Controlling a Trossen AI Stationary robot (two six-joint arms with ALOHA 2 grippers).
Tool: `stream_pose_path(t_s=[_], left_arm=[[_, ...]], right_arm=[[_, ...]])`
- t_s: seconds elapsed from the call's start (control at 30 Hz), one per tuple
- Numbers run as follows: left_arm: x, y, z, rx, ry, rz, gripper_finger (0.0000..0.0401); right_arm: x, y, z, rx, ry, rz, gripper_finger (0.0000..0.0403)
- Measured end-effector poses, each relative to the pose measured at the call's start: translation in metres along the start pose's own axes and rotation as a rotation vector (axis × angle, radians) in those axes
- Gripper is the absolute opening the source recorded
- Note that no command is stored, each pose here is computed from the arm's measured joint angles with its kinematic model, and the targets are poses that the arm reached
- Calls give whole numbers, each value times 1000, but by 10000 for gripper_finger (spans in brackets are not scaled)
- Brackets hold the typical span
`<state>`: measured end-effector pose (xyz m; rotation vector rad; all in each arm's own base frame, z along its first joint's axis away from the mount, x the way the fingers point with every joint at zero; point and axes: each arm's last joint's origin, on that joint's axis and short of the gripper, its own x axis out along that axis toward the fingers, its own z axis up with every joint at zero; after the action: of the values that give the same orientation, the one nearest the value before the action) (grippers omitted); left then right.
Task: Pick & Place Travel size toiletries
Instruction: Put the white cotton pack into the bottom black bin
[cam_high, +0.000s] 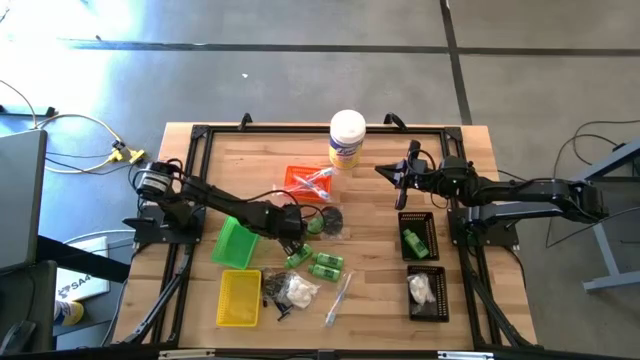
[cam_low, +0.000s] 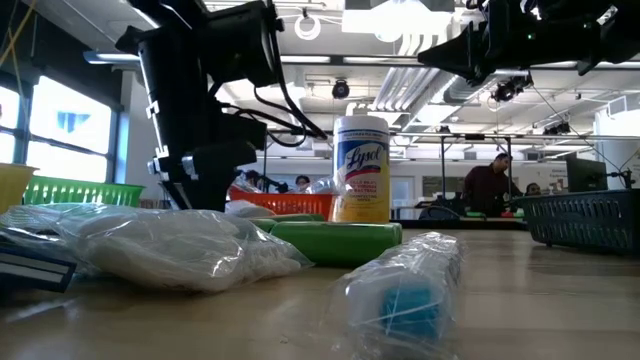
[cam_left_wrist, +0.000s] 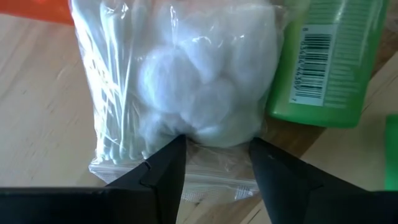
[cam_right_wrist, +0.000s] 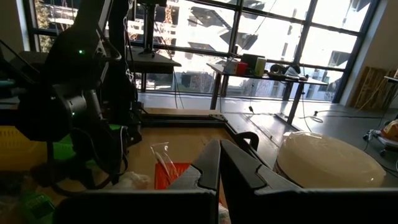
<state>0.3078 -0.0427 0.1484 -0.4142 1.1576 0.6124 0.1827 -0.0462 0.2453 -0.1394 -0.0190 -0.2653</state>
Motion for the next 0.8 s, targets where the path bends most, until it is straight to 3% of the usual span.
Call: stream_pose_path(t_s=[0.13,0.43,0.8], left_arm=[[0,-1,0,-2,6,-13,139],[1,-2,1,-6,3,-33,9],[-5,1,0,11,-6,-18,2]], right_arm=[[0,0,0,0,0,0,4],[0,0,0,0,0,0,4],[0,0,0,0,0,0,4]])
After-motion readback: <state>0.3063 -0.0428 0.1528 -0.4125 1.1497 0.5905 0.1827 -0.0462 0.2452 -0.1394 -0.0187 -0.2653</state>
